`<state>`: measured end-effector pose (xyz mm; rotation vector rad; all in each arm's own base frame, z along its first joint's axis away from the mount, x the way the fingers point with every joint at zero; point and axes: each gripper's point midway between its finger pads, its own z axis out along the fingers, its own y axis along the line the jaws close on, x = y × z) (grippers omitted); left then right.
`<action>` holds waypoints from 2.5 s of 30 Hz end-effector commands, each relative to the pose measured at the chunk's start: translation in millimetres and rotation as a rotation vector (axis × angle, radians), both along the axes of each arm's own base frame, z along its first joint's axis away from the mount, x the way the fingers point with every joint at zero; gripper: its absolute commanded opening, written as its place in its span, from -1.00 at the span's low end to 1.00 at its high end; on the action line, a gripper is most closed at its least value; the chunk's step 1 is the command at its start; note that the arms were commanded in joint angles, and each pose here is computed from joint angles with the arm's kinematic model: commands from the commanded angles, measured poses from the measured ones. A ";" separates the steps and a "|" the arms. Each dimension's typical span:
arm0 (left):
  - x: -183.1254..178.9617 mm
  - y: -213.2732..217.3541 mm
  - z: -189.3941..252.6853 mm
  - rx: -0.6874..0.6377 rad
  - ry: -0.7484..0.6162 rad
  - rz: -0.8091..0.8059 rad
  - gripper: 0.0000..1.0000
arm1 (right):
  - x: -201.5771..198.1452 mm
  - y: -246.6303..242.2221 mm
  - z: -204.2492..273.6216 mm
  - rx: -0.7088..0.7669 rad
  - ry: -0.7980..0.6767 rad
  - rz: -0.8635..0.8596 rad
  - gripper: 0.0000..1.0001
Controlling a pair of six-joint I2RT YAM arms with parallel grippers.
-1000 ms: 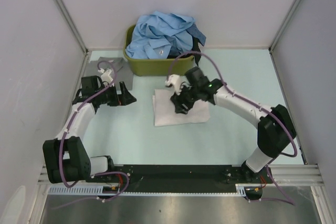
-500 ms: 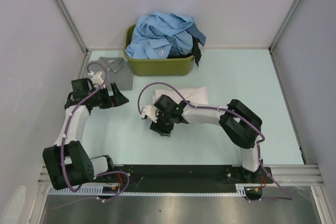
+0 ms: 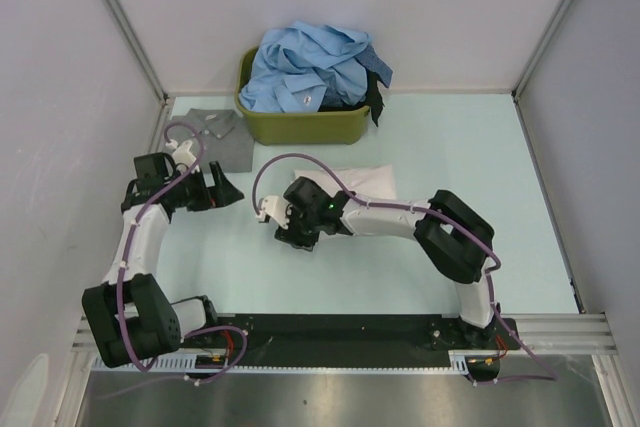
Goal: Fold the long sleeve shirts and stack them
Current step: Fold the shirt
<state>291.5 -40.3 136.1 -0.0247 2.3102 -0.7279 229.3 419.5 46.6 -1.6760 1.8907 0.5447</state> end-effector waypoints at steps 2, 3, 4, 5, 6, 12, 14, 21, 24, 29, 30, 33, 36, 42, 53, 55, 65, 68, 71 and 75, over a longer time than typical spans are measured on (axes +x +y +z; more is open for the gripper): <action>3.0 6.4 19.4 0.041 -0.078 -0.022 0.99 | 14.3 -6.7 -25.9 -0.037 0.006 0.015 -0.48; 4.0 7.0 20.3 0.043 -0.083 -0.023 0.99 | 12.3 -9.2 -26.7 -0.039 0.015 0.021 -0.65; 4.5 6.7 21.4 0.043 -0.088 -0.029 0.99 | 9.2 -10.4 -23.0 -0.031 0.017 0.042 -1.00; 5.6 6.4 22.8 0.042 -0.093 -0.033 0.99 | 2.9 -13.6 -22.0 -0.033 0.028 0.064 -1.00; 6.3 6.7 23.4 0.044 -0.096 -0.034 0.99 | -5.6 -18.9 -20.4 -0.041 0.054 0.085 -1.00; 1.0 -6.9 16.8 0.066 -0.103 -0.139 0.98 | -112.9 -95.3 4.1 -0.055 0.214 0.462 -1.00; -7.1 -22.8 5.4 0.059 -0.075 -0.197 0.96 | -136.7 -135.2 6.0 -0.101 0.222 0.586 -1.00; -34.8 -105.8 -26.4 -0.067 0.003 -0.418 0.93 | -123.8 -198.1 13.5 -0.152 0.206 0.510 0.40; -40.2 -134.5 -35.3 -0.172 0.057 -0.455 0.93 | -101.8 -189.7 42.5 -0.053 0.304 0.301 0.54; -17.4 -170.7 -49.1 -0.272 0.113 -0.483 0.87 | -22.9 -189.0 74.1 0.149 0.467 -0.146 0.45; -10.6 -174.4 -63.2 -0.276 0.151 -0.468 0.87 | -15.0 -189.1 74.4 0.174 0.510 -0.213 0.40; 7.3 -188.0 -70.6 -0.274 0.156 -0.496 0.82 | 14.6 -194.2 65.3 0.222 0.608 -0.414 0.31; 10.4 -202.4 -84.3 -0.296 0.198 -0.556 0.76 | 36.8 -192.0 48.8 0.236 0.625 -0.519 0.21; -14.4 -228.9 -104.9 -0.372 0.311 -0.694 0.66 | 55.6 -199.0 -11.2 0.110 0.731 -0.672 0.02; -6.6 -227.7 -107.3 -0.337 0.337 -0.607 -0.30 | 56.4 -214.3 -14.4 0.095 0.744 -0.706 0.05; 1.0 -223.4 -85.7 -0.349 0.286 -0.594 -0.58 | 60.3 -215.9 -6.6 0.122 0.737 -0.712 0.10; 10.0 -155.9 -8.9 0.065 0.180 -0.558 -1.00 | 84.5 -258.9 41.0 0.303 0.758 -0.813 0.31; 24.5 -125.2 34.5 0.296 0.083 -0.550 -1.00 | 83.3 -267.3 48.2 0.326 0.757 -0.824 0.32; 31.0 -112.7 73.7 0.445 0.040 -0.572 -1.00 | 82.3 -272.3 51.2 0.338 0.766 -0.832 0.32; 35.4 -117.1 87.1 0.625 0.008 -0.603 -1.00 | 83.9 -278.2 54.5 0.372 0.814 -0.883 0.33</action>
